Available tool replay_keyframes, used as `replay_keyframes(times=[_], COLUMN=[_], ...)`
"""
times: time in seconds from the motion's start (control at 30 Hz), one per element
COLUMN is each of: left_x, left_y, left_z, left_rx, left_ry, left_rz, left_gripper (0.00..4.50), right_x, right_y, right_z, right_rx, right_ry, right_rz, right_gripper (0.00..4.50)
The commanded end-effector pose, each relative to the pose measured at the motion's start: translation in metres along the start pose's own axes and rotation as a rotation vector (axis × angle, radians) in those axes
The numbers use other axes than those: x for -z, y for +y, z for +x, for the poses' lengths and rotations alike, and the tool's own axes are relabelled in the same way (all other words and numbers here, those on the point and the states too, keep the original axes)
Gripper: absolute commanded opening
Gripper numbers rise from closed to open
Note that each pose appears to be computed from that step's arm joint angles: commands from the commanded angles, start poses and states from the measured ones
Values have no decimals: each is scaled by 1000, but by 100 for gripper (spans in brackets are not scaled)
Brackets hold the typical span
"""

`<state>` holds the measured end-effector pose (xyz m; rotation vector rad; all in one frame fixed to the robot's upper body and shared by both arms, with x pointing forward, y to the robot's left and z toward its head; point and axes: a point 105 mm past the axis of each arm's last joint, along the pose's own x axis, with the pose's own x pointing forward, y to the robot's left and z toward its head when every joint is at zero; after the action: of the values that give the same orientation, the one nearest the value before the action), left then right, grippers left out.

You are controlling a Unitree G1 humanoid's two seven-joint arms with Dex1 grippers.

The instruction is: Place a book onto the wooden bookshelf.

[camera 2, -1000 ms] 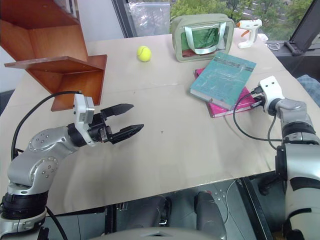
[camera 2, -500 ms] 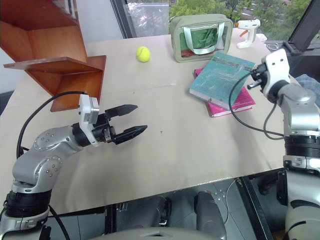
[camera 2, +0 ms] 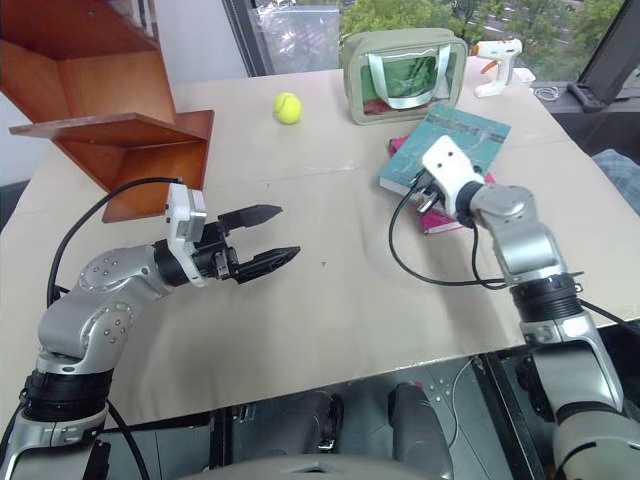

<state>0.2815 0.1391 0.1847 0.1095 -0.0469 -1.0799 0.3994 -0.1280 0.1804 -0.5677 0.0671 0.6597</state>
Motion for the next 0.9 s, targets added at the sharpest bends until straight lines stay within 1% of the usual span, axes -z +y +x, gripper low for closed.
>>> replay_keyframes(times=[0.03,0.2,0.33,0.4,0.47,0.6,0.67,0.83,0.9], left_x=[-9,-8,-8,-7,-7,-7,-7,-6,-6], left_y=[-2,-2,-1,-1,-1,-1,0,0,0], left_z=[-3,-2,-1,1,3,5,6,7,9], left_rx=[-12,-17,-16,-10,-3,4,6,11,15], left_ry=[-26,-29,-32,-36,-39,-43,-44,-45,-47], left_rz=[44,43,41,37,35,35,36,37,36], left_gripper=[450,450,450,450,450,450,450,450,450], right_x=[-21,-9,-20,-27,-28,-10,-3,11,17], right_y=[-6,-2,10,19,24,22,15,5,-2], right_z=[-2,-8,-16,-18,-18,-16,-19,-37,-50], right_rx=[19,8,-51,-76,-86,-40,-6,38,70], right_ry=[-54,-10,-52,-74,-73,0,32,92,121], right_rz=[-60,-82,-97,-76,-65,-69,-51,-42,-36], right_gripper=[8,8,8,8,8,8,8,8,8])
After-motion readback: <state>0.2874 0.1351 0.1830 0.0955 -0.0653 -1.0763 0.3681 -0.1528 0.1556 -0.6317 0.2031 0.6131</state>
